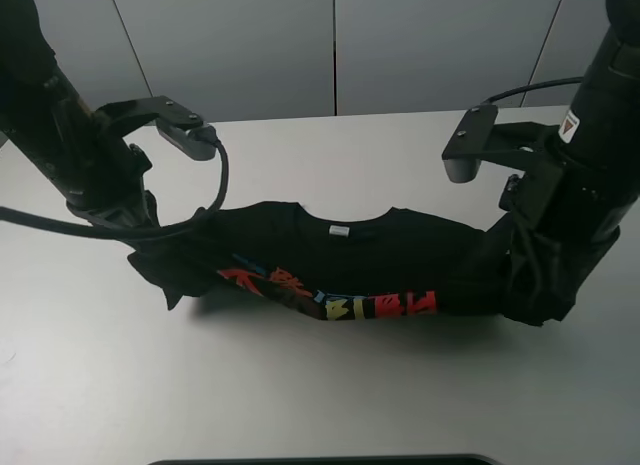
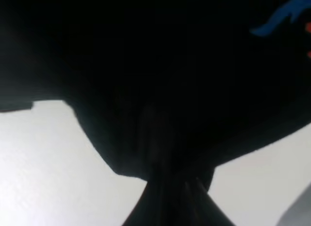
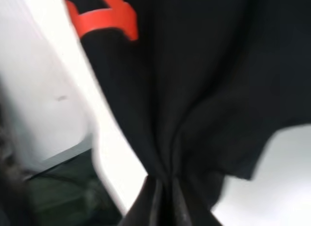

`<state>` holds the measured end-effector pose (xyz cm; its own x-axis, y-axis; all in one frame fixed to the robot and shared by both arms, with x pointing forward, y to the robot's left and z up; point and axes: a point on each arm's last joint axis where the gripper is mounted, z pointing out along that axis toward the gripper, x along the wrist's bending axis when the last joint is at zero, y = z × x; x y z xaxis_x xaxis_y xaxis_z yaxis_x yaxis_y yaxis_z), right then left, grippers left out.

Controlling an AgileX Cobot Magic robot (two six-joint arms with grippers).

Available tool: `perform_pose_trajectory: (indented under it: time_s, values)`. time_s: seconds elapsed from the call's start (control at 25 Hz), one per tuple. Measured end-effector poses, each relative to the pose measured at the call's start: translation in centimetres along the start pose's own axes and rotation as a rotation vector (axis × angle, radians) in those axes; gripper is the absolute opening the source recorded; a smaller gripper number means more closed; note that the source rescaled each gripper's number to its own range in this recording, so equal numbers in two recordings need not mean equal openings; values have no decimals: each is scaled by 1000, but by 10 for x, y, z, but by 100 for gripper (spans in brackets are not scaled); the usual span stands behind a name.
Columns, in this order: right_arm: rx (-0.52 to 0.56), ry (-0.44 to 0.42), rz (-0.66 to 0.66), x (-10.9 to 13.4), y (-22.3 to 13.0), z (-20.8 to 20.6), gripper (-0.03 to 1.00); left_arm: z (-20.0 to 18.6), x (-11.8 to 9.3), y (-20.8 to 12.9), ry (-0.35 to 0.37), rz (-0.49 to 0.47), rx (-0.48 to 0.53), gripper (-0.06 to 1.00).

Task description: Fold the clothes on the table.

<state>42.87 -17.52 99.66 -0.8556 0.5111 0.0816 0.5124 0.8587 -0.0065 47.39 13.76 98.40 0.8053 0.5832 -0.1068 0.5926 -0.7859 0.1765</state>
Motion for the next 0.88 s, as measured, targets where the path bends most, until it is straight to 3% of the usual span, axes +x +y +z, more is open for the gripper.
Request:
perform_pose_trajectory:
  time_s: [0.2,0.36,0.56,0.88]
  values:
    - [-92,-191,28,-17,8,-2,0,-1,6,10,66,-41,-113,0]
    - [-201,-325,75,-35,14,-7,0,-3,15,18,160,-69,-202,0]
    - [-253,-366,169,-64,12,1,0,-6,24,24,261,-81,-276,0]
    - [-264,-348,165,-86,33,44,0,31,37,37,273,-96,-293,0]
